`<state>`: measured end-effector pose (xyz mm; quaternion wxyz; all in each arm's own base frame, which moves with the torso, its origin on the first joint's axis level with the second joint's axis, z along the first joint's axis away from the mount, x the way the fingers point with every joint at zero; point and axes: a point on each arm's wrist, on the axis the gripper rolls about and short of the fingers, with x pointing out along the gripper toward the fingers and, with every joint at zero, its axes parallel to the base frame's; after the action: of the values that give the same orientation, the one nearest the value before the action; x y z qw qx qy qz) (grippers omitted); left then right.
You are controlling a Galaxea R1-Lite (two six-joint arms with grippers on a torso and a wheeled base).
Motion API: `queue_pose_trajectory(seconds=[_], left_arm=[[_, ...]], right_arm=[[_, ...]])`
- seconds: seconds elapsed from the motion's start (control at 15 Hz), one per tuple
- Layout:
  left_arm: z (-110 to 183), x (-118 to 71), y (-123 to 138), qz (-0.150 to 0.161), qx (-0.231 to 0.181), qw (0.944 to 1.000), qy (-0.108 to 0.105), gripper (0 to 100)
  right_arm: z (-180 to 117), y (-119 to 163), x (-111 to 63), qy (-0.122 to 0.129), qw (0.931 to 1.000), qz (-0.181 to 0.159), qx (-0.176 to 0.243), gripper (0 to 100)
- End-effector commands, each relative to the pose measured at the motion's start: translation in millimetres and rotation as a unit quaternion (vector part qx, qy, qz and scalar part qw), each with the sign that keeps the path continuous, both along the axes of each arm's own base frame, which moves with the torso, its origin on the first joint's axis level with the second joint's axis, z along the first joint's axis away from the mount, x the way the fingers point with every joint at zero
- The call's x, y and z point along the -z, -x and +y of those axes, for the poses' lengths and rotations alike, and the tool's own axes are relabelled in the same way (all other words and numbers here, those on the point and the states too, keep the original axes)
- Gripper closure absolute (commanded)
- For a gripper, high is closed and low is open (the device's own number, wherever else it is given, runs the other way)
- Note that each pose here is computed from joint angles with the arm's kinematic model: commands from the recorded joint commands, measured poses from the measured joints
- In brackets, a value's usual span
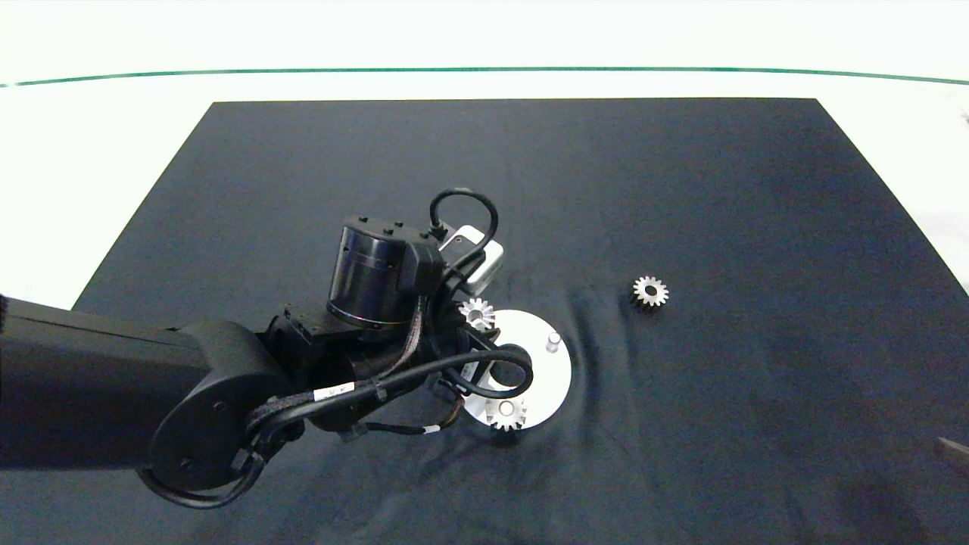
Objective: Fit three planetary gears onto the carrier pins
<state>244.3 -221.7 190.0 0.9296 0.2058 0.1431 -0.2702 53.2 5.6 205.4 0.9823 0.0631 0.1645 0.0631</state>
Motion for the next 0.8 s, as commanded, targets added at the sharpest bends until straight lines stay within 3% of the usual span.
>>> queue_pose_trajectory(seconds=[0.07,0.8], left_arm=[[2.0,2.1,-2.2,0.001,-0.005,1.0000,-0.002,78],[2.0,11.6,-2.9,0.012,-0.006,0.9998,-0.012,78]], right_arm=[[0.0,0.1,0.0,-0.001,1.0000,0.000,-0.001,0],[0.0,0.4,0.4,-0.001,1.0000,0.000,-0.001,0]])
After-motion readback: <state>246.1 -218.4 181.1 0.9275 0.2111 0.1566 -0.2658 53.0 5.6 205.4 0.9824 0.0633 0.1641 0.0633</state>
